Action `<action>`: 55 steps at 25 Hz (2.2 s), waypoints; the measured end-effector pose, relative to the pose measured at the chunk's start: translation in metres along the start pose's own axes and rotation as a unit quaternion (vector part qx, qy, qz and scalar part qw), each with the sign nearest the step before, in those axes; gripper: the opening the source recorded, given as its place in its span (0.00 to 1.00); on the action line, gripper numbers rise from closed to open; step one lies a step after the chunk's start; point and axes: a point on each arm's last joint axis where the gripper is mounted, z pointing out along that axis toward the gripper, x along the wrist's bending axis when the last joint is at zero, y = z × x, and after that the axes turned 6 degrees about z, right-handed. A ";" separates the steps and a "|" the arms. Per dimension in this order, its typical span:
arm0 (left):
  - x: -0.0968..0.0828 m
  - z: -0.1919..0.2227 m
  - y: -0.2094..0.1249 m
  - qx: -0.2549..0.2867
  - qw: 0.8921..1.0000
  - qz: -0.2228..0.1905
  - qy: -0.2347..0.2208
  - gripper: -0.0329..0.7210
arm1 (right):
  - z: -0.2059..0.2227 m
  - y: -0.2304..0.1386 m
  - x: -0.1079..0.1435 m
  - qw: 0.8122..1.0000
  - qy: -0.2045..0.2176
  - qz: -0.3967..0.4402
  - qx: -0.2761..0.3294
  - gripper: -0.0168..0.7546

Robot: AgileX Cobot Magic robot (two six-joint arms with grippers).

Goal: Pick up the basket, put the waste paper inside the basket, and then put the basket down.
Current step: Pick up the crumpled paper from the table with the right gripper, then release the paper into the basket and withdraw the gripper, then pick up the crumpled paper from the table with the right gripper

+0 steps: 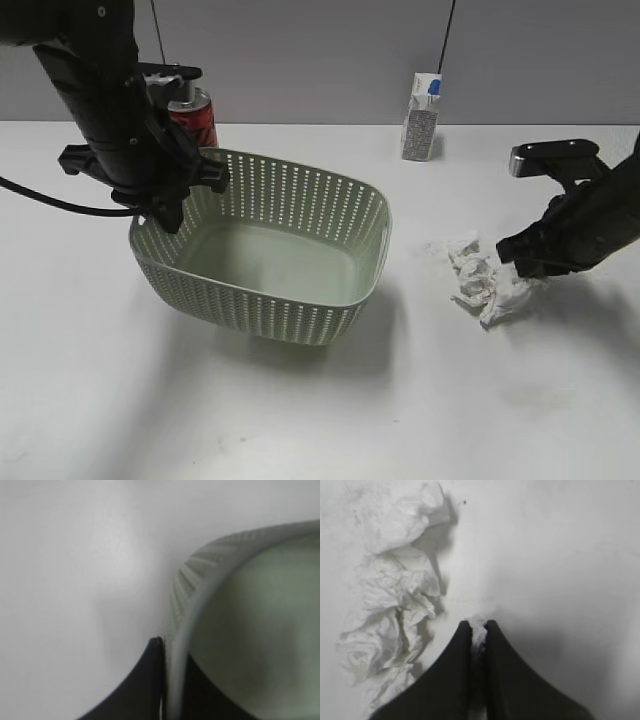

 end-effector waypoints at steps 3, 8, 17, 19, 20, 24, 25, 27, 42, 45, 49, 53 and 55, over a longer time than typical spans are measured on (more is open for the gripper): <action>0.000 0.000 0.000 0.000 1.000 0.000 0.000 0.04 | -0.018 0.006 0.002 1.000 0.004 -0.002 -0.023 0.04; 0.000 0.000 0.000 0.000 1.000 0.000 0.000 0.04 | -0.056 0.012 0.008 0.998 0.016 -0.008 -0.054 0.04; 0.000 0.000 0.000 0.000 1.000 -0.001 -0.001 0.04 | -0.136 0.028 0.062 0.982 0.103 -0.061 -0.143 0.04; 0.000 0.000 0.000 -0.001 1.000 -0.001 -0.002 0.04 | -0.151 0.034 0.094 0.971 0.136 -0.101 -0.169 0.04; 0.000 0.000 0.000 -0.001 1.000 -0.001 -0.002 0.04 | -0.158 0.036 0.110 0.964 0.152 -0.119 -0.181 0.04; -0.001 0.000 0.000 0.000 1.000 -0.003 -0.004 0.04 | -0.161 0.044 0.165 0.940 0.193 -0.163 -0.230 0.04; -0.001 0.000 0.000 0.000 1.000 -0.005 -0.007 0.04 | -0.154 0.044 0.176 0.937 0.198 -0.172 -0.230 0.04; -0.002 0.000 0.000 0.000 1.000 -0.009 -0.012 0.04 | -0.135 0.041 0.191 0.937 0.201 -0.184 -0.217 0.04; -0.003 0.000 0.001 -0.008 1.000 -0.014 -0.019 0.04 | -0.101 0.039 0.198 0.949 0.167 -0.224 -0.147 0.87; -0.003 0.000 0.001 -0.006 1.000 -0.013 -0.018 0.04 | -0.122 0.053 0.177 0.961 0.130 -0.192 -0.151 0.85; -0.003 0.000 0.001 -0.005 1.000 -0.013 -0.018 0.04 | -0.126 0.075 0.122 0.981 0.070 -0.114 -0.141 0.82; -0.003 0.000 0.001 -0.005 1.000 -0.013 -0.017 0.04 | -0.102 0.085 0.082 0.991 0.028 -0.069 -0.108 0.78; -0.003 0.000 0.001 -0.005 1.000 -0.013 -0.017 0.04 | -0.082 0.085 0.075 0.994 0.015 -0.067 -0.087 0.78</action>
